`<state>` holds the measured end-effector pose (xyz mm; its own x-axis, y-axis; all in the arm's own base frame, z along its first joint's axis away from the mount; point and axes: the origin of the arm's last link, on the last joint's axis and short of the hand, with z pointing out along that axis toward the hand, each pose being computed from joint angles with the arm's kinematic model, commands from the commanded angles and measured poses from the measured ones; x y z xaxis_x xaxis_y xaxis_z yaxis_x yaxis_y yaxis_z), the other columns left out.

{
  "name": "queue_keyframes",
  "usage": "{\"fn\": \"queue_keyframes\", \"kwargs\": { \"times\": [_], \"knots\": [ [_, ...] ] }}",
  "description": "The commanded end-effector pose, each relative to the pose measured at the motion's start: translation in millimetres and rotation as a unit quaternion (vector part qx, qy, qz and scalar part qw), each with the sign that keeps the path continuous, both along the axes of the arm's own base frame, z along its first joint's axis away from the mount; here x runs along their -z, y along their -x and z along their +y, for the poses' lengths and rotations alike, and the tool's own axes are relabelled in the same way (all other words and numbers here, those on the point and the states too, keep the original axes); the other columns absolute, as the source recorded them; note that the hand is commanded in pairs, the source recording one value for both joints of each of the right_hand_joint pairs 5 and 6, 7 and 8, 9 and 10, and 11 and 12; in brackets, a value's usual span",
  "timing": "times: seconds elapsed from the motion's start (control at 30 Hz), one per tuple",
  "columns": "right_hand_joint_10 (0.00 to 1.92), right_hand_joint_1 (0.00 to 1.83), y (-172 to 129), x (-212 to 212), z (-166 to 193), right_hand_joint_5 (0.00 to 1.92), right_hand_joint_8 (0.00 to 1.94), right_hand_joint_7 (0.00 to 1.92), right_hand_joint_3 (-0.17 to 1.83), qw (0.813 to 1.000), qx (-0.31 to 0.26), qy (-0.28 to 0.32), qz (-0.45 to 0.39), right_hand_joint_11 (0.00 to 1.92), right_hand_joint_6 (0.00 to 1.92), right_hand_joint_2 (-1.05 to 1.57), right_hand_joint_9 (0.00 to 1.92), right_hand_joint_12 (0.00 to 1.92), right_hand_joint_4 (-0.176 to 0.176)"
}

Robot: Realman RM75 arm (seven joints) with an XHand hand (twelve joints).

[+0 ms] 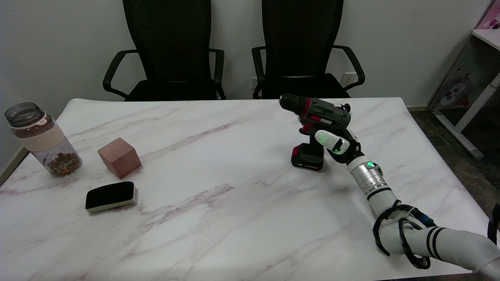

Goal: Pick up the power screwdriver.

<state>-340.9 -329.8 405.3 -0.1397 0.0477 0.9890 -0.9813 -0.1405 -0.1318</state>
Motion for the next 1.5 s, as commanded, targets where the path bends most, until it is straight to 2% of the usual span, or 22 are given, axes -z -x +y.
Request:
{"fn": "queue_keyframes", "kwargs": {
  "times": [0.03, 0.3, 0.4, 0.6, 0.8, 0.87, 0.97, 1.0, 1.07, 1.2, 1.33, 1.4, 1.5],
  "knots": [
    [0.46, 0.96, 0, 5, -3, 0.62, 0.62, 0.62, 0.77, 1.0, 0.006, -0.014, 0.012, 0.56, 0.62, -0.17, 0.46, 0.56, 0.176],
    [0.45, 0.95, -4, 12, -7, 0.61, 0.61, 0.61, 0.75, 0.999, 0.0, -0.035, 0.027, 0.55, 0.61, -0.19, 0.45, 0.55, 0.175],
    [0.45, 0.97, -7, 14, -10, 0.6, 0.6, 0.6, 0.74, 0.999, -0.004, -0.039, 0.028, 0.56, 0.6, -0.19, 0.45, 0.56, 0.154],
    [0.44, 0.98, -7, 15, -13, 0.59, 0.59, 0.59, 0.72, 0.999, 0.001, -0.042, 0.031, 0.55, 0.59, -0.18, 0.44, 0.55, 0.147],
    [0.49, 1.04, -4, 13, -11, 0.65, 0.65, 0.65, 0.51, 0.999, 0.007, -0.037, 0.029, 0.58, 0.65, 0.07, 0.49, 0.58, 0.157],
    [0.59, 1.05, -3, 12, -10, 0.69, 0.69, 0.69, 0.54, 0.999, 0.008, -0.035, 0.029, 0.64, 0.69, 0.14, 0.59, 0.64, 0.158],
    [0.87, 1.06, -1, 11, -8, 0.75, 0.75, 0.75, 0.62, 0.999, 0.01, -0.034, 0.029, 0.84, 0.75, 0.25, 0.87, 0.84, 0.174],
    [0.9, 1.06, -1, 11, -8, 0.76, 0.76, 0.76, 0.61, 0.999, 0.01, -0.034, 0.029, 0.86, 0.76, 0.26, 0.9, 0.86, 0.175],
    [1.04, 1.09, 0, 10, -8, 0.8, 0.8, 0.8, 0.62, 0.999, 0.013, -0.032, 0.029, 0.94, 0.8, 0.32, 1.04, 0.94, 0.167],
    [1.18, 1.11, 2, 10, -7, 0.87, 0.87, 0.87, 0.7, 0.999, 0.018, -0.032, 0.029, 1.03, 0.87, 0.39, 1.18, 1.03, 0.149],
    [1.36, 1.11, 3, 7, -8, 0.93, 0.93, 0.93, 0.8, 0.999, 0.023, -0.024, 0.023, 1.16, 0.93, 0.47, 1.36, 1.16, 0.105],
    [1.56, 1.11, 3, 6, -8, 0.97, 0.97, 0.97, 0.83, 0.999, 0.023, -0.021, 0.02, 1.32, 0.97, 0.59, 1.56, 1.32, 0.045],
    [1.77, 1.09, 2, 6, -9, 1.01, 1.01, 1.01, 0.8, 0.999, 0.023, -0.021, 0.02, 1.53, 1.01, 0.75, 1.77, 1.53, 0.025]
  ]
}}
